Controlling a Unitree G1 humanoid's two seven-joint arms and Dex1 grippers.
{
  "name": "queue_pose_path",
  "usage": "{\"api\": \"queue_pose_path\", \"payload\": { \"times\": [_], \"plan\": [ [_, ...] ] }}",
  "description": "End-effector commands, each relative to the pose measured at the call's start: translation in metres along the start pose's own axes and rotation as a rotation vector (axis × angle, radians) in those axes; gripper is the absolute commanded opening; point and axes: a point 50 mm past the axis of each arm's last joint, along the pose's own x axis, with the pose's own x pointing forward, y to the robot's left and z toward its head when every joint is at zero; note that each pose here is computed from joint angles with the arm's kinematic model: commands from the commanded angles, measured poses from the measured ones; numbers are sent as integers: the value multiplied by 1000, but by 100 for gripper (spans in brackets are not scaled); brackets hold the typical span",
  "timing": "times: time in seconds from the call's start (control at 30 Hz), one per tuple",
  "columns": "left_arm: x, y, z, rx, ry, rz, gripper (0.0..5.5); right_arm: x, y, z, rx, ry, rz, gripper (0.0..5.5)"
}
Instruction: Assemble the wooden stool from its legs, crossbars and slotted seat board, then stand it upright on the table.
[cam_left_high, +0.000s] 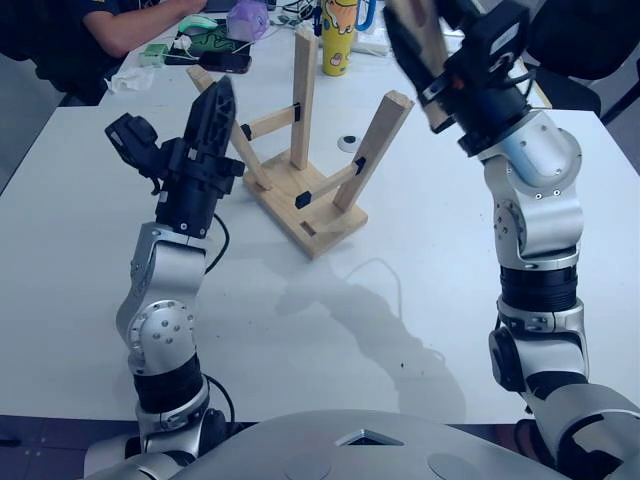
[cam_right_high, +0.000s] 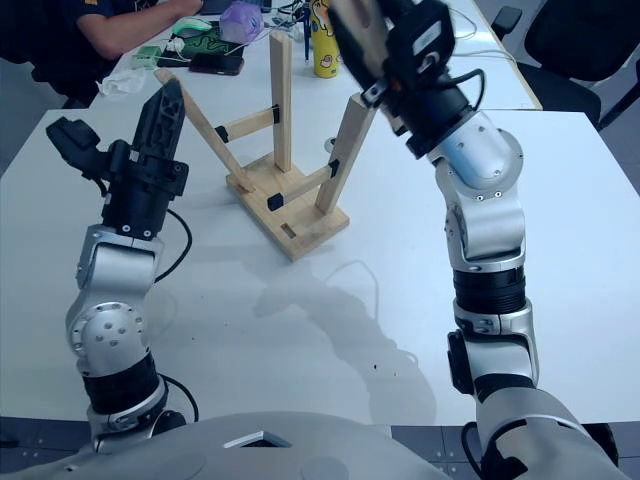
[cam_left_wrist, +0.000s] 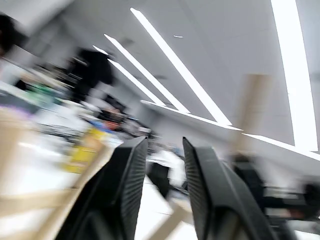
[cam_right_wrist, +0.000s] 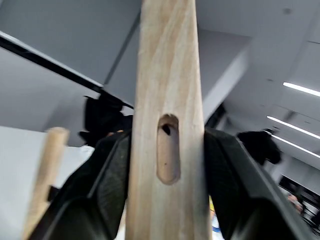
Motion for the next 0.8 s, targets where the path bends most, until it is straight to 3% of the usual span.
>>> {"api": "queue_pose_path", "payload": {
  "times": [0.03, 0.37, 0.63, 0.8],
  "plan": [
    [2, -19, -2, -74, 100, -135, 200, 2, 11, 8, 7, -51, 148, 206],
    [2, -22, -7, -99, 155, -155, 350, -1, 27, 11, 41, -74, 328, 206],
    [7, -24, 5, -114, 89, -151, 352, -11, 41, 4, 77, -31, 445, 206],
    [5, -24, 3, -109, 99, -145, 278, -11, 39, 4, 99, -26, 415, 206]
  ]
}}
